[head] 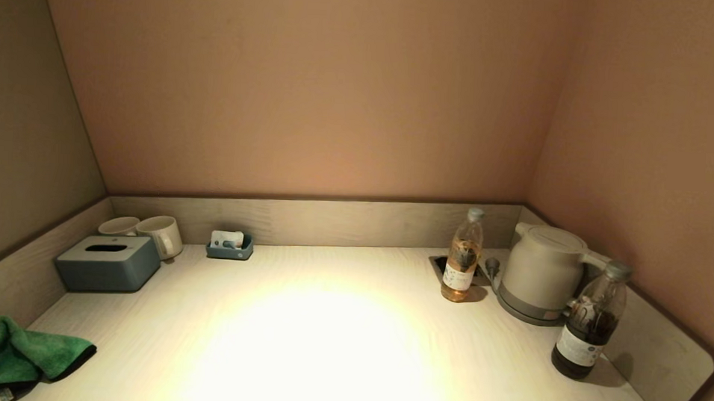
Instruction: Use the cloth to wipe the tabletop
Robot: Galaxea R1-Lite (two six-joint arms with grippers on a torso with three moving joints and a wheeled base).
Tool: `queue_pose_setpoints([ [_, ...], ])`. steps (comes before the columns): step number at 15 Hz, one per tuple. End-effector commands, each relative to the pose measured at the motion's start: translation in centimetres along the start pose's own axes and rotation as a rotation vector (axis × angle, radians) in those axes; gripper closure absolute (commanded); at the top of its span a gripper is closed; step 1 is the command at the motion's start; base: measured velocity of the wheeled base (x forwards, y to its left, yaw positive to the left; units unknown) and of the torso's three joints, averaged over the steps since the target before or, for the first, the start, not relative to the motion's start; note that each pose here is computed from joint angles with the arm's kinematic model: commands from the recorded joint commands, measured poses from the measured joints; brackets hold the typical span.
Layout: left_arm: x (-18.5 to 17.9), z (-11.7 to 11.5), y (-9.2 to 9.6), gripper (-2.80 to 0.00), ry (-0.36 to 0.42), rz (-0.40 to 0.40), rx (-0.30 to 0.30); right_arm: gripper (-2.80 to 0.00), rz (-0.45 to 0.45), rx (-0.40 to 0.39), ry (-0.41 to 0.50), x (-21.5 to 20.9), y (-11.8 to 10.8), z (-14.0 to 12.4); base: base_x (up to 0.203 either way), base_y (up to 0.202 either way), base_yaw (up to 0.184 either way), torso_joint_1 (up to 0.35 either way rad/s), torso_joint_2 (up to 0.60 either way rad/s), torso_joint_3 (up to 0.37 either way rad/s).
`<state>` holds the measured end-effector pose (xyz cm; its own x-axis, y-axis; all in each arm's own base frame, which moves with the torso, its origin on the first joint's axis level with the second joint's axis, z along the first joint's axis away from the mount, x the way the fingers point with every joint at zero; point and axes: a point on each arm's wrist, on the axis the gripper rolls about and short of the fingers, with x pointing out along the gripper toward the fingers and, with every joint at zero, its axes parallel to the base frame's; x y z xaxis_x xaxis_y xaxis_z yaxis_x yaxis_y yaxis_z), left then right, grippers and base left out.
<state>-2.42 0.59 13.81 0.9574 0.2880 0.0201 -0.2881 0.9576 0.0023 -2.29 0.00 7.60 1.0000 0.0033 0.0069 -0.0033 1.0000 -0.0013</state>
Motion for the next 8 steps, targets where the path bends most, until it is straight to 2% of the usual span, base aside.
queue_pose_setpoints([
  [1, -0.7, -0.9, 0.2, 0.0, -0.039, -0.001, -0.008, 0.0, 0.0, 0.0, 0.001, 0.0, 0.0, 0.0, 0.0, 0.0, 0.0, 0.0, 0.0, 0.0],
  [2, -0.7, -1.2, 0.2, 0.0, -0.039, -0.011, -0.002, 0.0, 0.001, 0.0, 0.001, 0.0, 0.0, 0.0, 0.0, 0.0, 0.0, 0.0, 0.0, 0.0],
  [4, -1.5, -1.8, 0.2, 0.0, -0.095, -0.078, 0.005, 0.0, 0.001, 0.0, 0.001, 0.0, 0.0, 0.0, 0.0, 0.0, 0.0, 0.0, 0.0, 0.0],
  [5, -1.5, -2.1, 0.1, 0.0, -0.102, -0.153, 0.016, 0.0, 0.001, 0.0, 0.001, 0.0, 0.0, 0.0, 0.0, 0.0, 0.0, 0.0, 0.0, 0.0],
  [7, -1.5, -2.2, 0.0, 0.0, -0.103, -0.168, 0.021, 0.0, 0.001, 0.0, 0.001, 0.0, 0.0, 0.0, 0.0, 0.0, 0.0, 0.0, 0.0, 0.0],
  [8, -1.4, -2.4, -0.1, 0.0, -0.098, -0.194, 0.044, 0.0, 0.001, 0.0, 0.001, 0.0, 0.0, 0.0, 0.0, 0.0, 0.0, 0.0, 0.0, 0.0],
])
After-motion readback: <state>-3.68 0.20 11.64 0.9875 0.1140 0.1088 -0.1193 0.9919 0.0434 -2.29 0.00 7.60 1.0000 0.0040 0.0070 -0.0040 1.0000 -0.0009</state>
